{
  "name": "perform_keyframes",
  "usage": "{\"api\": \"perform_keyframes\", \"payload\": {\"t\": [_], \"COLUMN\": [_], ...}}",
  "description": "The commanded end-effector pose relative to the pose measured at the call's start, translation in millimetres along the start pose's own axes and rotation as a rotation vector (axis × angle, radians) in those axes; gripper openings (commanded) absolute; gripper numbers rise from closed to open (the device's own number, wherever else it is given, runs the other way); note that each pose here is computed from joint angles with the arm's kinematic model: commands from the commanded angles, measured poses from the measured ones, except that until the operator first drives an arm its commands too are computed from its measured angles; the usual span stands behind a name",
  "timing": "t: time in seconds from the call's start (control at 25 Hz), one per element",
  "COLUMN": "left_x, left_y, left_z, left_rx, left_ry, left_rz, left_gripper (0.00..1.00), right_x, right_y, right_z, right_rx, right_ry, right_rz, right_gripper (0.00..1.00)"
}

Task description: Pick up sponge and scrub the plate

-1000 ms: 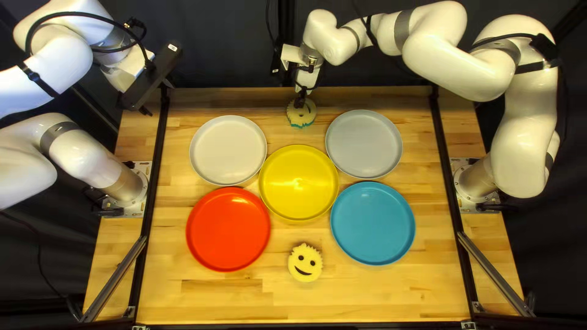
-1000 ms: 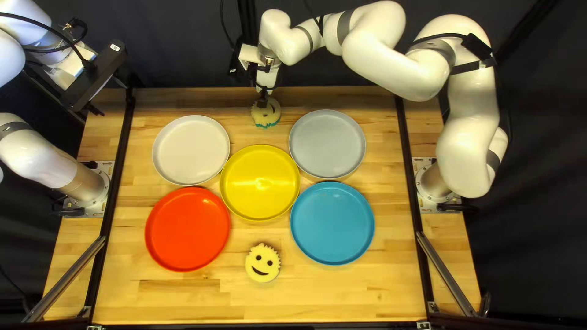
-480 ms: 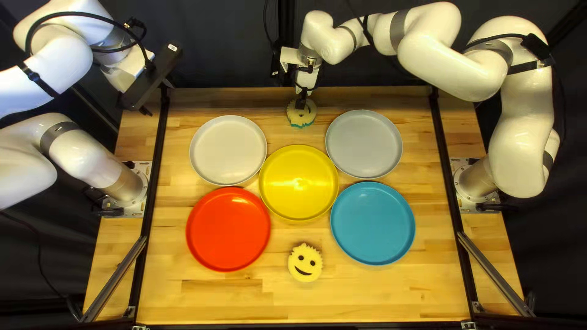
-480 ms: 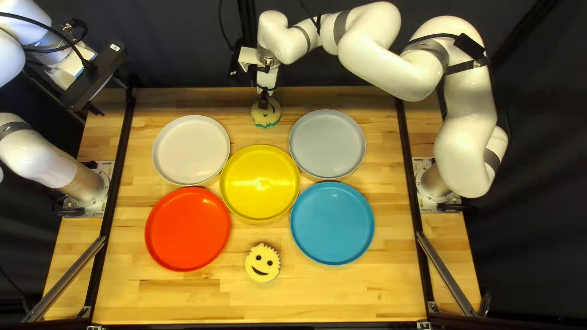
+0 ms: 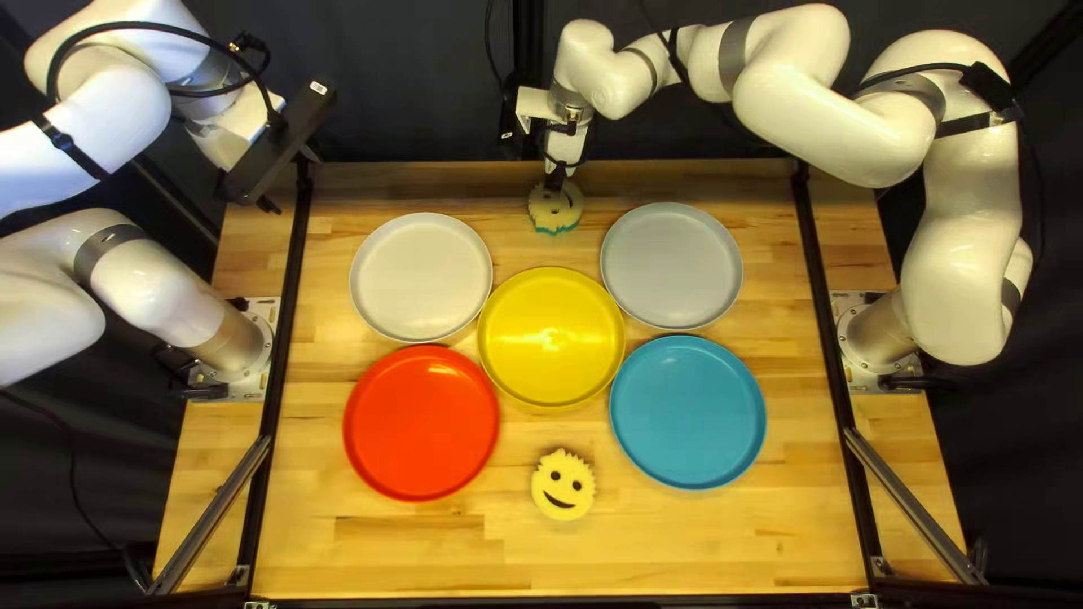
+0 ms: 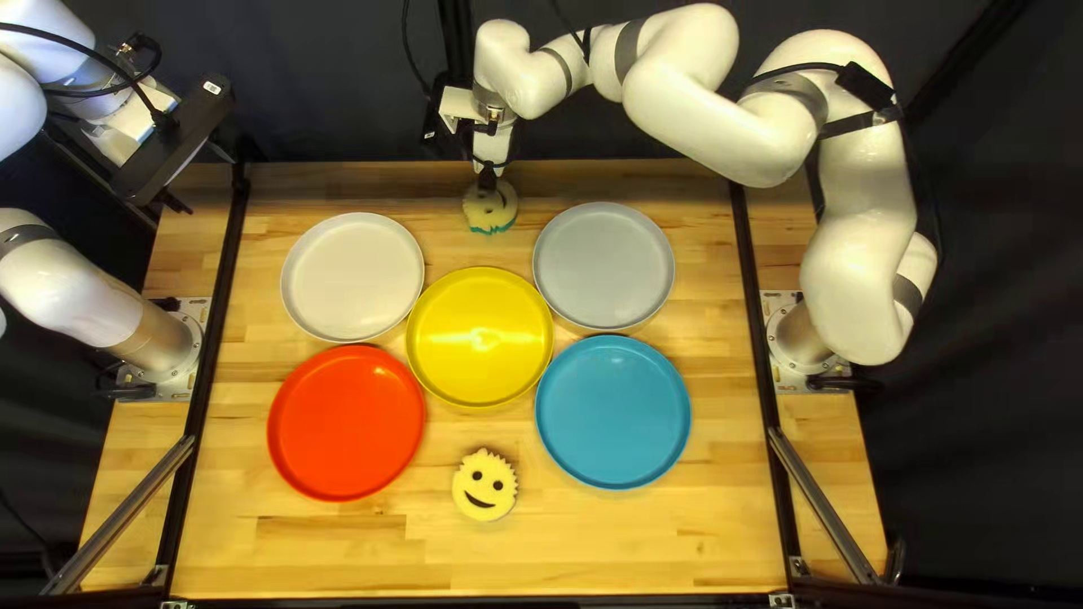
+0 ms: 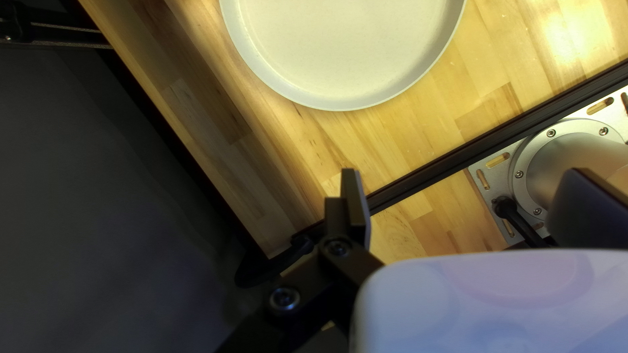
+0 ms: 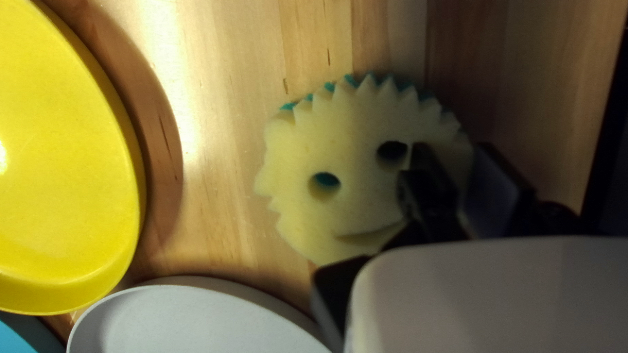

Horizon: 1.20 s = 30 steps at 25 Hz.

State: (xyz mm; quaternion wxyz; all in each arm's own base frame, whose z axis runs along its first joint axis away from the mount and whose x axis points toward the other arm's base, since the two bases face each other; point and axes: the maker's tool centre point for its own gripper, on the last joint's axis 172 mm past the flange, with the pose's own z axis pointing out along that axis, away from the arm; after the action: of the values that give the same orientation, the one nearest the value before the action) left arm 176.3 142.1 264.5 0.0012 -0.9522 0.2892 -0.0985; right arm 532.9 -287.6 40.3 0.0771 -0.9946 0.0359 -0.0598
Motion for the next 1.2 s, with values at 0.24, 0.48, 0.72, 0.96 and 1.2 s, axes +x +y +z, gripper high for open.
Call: {"api": "perform_keyframes", "payload": {"t": [0.24, 0.48, 0.72, 0.96, 1.2], "left_x": [0, 0, 0, 0, 0], "left_y": [0, 0, 0, 0, 0], "left_z": [0, 0, 0, 0, 0], "left_rx": [0.000, 0.000, 0.000, 0.000, 0.000], "left_ry": [0.000, 0.000, 0.000, 0.000, 0.000], "left_rz": [0.000, 0.000, 0.000, 0.000, 0.000], "left_gripper": [1.00, 1.00, 1.00, 1.00, 1.00], "right_x": [-62, -96, -124, -143, -143], "right_y": [-22, -47, -71, -87, -86], "right_z": [-45, -65, -66, -64, -66], "right_rx": [-0.032, -0.059, -0.116, -0.175, -0.179], "right_ry": [-0.006, -0.028, -0.033, -0.022, -0.019], "right_rz": [-0.014, -0.044, -0.057, -0.049, -0.046], "right_gripper": [0.00, 0.00, 0.00, 0.00, 0.00]}}
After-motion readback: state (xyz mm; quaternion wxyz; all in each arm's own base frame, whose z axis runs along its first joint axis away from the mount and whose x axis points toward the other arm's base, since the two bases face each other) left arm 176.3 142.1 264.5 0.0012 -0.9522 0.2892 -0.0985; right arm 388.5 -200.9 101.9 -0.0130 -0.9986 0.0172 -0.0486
